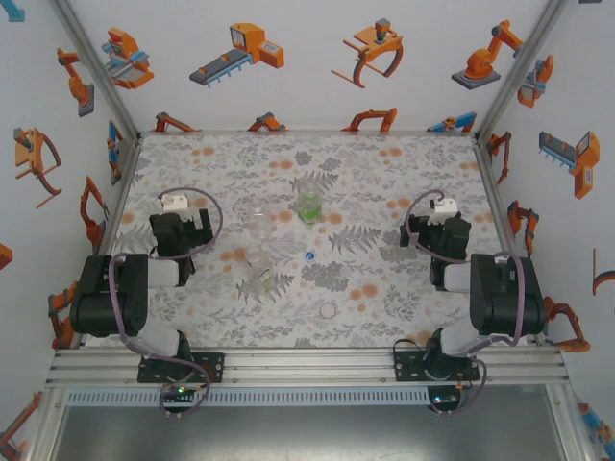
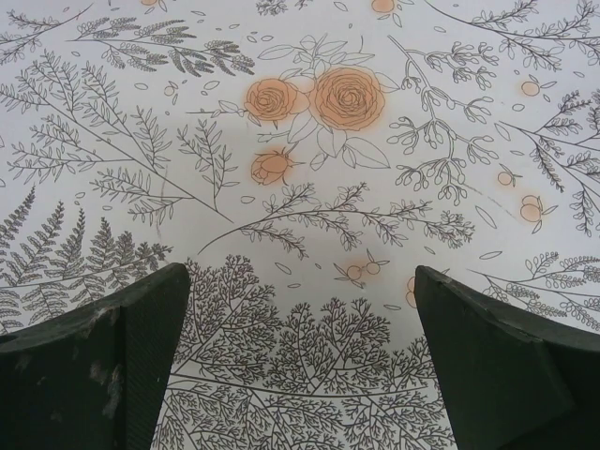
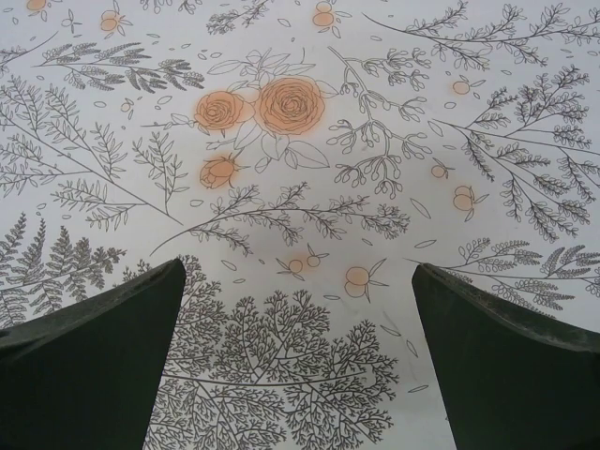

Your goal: Screw on the bottle caps

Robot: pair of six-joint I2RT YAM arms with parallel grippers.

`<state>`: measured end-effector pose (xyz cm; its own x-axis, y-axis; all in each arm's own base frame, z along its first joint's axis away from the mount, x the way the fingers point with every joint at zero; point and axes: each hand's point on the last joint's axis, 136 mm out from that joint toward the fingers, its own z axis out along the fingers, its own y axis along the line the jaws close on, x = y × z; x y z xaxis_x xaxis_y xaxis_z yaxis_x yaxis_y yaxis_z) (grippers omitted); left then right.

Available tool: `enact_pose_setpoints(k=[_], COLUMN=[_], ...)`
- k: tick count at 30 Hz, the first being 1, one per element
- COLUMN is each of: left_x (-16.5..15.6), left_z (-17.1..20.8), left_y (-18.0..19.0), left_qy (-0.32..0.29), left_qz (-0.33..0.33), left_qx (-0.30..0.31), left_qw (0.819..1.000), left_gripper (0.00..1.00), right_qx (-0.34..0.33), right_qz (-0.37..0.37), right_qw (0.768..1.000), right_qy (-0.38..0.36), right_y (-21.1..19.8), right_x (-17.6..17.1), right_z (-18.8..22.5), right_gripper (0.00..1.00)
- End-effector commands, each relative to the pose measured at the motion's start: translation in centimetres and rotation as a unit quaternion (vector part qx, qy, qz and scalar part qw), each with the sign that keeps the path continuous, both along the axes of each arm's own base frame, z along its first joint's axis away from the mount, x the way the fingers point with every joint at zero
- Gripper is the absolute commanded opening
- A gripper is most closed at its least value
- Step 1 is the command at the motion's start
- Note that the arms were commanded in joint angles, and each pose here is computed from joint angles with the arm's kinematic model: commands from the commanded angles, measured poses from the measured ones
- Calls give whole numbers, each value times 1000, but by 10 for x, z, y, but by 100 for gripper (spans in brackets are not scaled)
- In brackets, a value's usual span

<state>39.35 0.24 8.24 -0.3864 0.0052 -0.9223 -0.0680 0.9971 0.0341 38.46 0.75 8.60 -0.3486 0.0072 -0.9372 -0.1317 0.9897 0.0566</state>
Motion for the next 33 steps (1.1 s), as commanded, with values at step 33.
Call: enact_pose_setpoints(k=[33], left_x=[5], left_z=[7], left_y=[1], left_qy=[-7], left_qz=[-4], left_qx=[-21], left_qw=[1000], left_gripper=[97], right_qx=[-1], right_qz=[-105], right_qw=[994], right_qy=[9], right_y=[-36], right_x=[7], right_z=[2], right_gripper=[99])
